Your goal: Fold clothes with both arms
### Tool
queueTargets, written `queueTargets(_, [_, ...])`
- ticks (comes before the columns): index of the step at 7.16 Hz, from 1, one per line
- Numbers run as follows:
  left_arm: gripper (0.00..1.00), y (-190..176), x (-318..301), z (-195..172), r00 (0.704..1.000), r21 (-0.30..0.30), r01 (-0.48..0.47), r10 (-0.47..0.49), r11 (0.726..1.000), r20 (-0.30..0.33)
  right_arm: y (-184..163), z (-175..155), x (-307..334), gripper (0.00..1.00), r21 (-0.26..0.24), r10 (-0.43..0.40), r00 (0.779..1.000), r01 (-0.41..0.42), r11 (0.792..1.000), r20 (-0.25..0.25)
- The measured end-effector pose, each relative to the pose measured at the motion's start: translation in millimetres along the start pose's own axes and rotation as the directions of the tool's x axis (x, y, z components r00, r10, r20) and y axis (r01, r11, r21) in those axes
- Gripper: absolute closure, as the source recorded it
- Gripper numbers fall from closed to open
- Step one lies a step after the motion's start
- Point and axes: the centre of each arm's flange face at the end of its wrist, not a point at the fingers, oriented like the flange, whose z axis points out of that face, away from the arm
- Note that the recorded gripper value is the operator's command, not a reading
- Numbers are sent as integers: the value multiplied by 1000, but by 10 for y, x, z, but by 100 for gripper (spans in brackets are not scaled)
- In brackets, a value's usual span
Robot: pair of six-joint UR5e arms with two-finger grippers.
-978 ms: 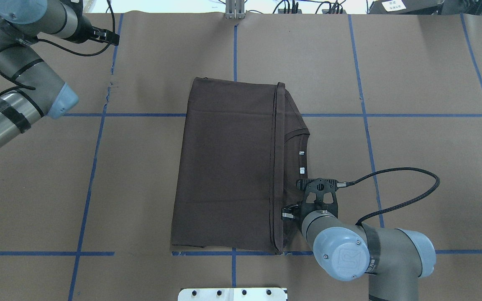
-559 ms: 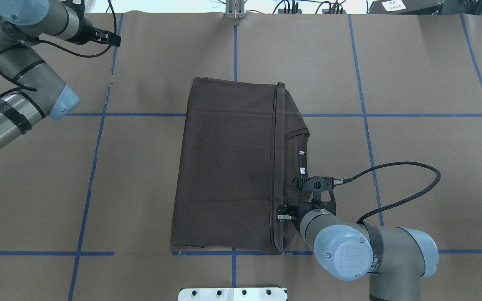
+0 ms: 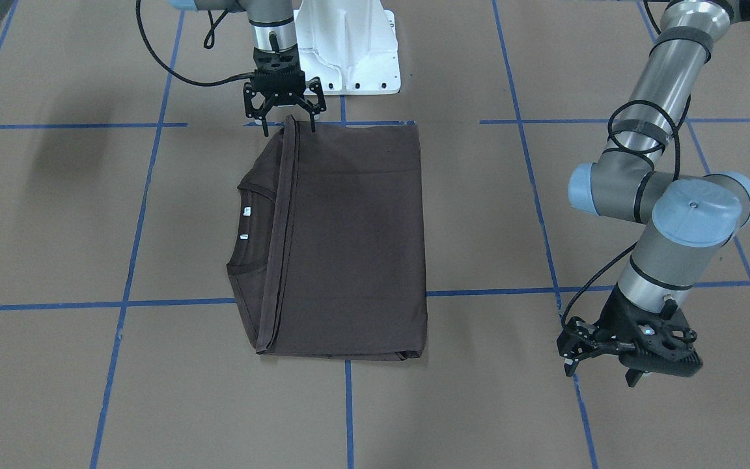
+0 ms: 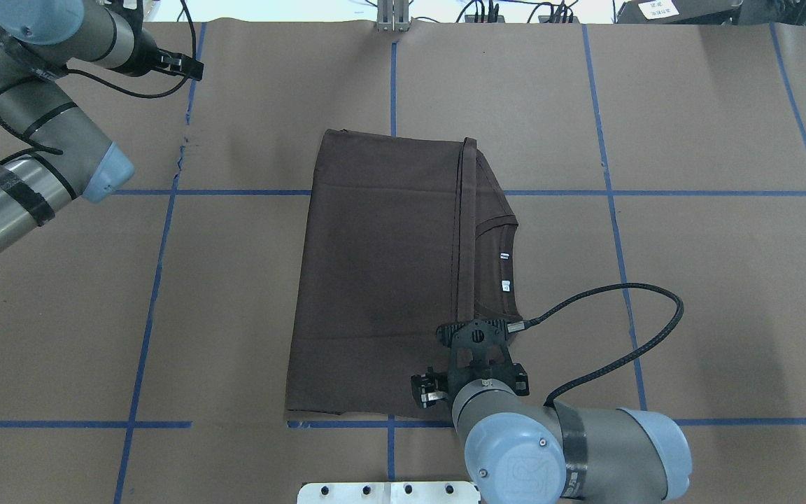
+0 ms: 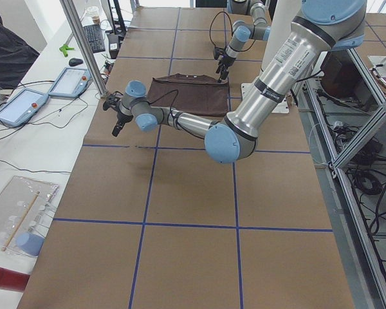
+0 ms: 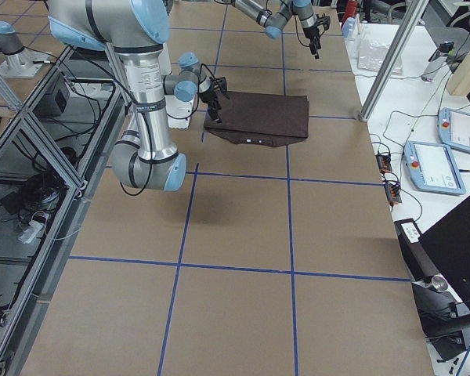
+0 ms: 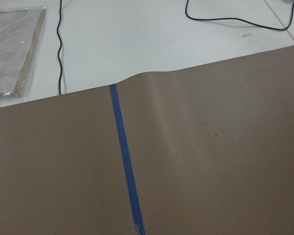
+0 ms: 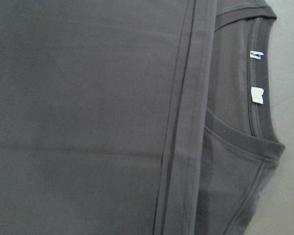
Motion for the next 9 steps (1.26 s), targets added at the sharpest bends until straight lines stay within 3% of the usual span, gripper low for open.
queueTargets(4, [0, 26, 17, 16, 1000, -3, 0, 0, 1000, -2, 456, 59, -41, 55, -25, -85, 995, 84, 996, -61])
queueTargets(6, [0, 30, 22, 19, 1000, -4, 1, -1, 1000, -2, 513, 58, -49, 93, -32, -94, 994, 92, 995, -62])
queueTargets(7, [0, 31, 22, 20, 1000, -4, 1, -1, 1000, -2, 514, 57, -50, 100, -32, -94, 994, 92, 995, -62])
queueTargets(9, [0, 35, 24, 22, 1000, -4, 1, -1, 1000, -2, 492, 59, -48, 100, -29, -91, 994, 90, 996, -63])
